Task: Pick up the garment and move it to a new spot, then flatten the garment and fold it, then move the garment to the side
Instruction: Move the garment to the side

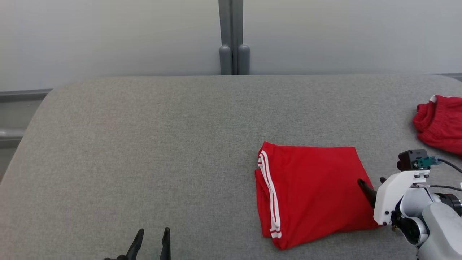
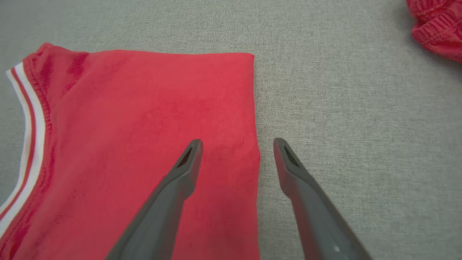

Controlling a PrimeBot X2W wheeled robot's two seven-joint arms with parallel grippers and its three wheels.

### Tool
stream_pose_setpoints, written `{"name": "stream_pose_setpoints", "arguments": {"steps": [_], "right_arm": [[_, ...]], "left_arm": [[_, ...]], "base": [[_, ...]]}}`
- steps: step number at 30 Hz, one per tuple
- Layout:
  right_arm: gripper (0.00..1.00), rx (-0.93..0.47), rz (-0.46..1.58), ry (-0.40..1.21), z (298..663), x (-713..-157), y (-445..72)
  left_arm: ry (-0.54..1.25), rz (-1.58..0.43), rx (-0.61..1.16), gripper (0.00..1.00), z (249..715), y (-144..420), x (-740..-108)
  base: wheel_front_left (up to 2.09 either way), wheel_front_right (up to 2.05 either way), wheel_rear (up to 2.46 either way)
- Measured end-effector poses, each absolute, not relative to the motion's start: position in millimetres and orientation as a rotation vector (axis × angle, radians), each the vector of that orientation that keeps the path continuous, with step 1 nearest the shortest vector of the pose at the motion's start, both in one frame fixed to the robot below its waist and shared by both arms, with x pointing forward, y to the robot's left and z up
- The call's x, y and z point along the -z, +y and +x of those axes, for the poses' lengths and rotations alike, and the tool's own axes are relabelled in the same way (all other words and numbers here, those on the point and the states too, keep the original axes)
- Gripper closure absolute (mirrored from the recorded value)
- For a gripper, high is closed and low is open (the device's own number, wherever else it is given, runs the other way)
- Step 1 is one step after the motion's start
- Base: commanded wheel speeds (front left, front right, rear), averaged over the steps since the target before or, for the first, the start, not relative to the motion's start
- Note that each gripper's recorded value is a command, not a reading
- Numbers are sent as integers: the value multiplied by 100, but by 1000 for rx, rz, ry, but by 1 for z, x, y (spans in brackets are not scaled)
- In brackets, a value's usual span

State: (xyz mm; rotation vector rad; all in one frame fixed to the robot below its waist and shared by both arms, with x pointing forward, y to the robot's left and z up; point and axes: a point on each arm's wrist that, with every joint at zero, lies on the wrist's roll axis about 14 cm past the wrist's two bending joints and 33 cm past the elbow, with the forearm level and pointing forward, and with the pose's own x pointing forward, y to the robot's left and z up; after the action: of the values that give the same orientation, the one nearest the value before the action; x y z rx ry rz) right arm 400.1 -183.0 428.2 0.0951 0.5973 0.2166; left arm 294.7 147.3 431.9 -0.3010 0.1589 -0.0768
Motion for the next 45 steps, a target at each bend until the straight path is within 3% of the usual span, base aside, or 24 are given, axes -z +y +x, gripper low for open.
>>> {"name": "stream_pose_setpoints", "arguments": {"steps": [16,17,18,22,30,34,45], "right_arm": [[0,-211,97,798,423,-374,-167],[6,-212,102,807,424,-372,-166],[100,-214,115,802,425,-371,-165],[100,-238,141,729,443,-386,-156],[100,-218,93,371,543,-507,-171],[100,-141,90,331,570,-532,-201],[100,79,98,346,569,-526,-295]], "left_arm": [[196,-300,-22,0,292,173,-419],[197,-300,-23,0,292,173,-419],[195,-299,-23,0,294,173,-420],[198,-302,-24,0,297,174,-419],[203,-316,1,0,314,166,-418],[221,-317,10,0,322,164,-413],[272,-320,15,0,331,161,-397]], "base": [[0,0,0],[0,0,0],[0,0,0],[0,0,0],[0,0,0],[0,0,0],[0,0,0]]}}
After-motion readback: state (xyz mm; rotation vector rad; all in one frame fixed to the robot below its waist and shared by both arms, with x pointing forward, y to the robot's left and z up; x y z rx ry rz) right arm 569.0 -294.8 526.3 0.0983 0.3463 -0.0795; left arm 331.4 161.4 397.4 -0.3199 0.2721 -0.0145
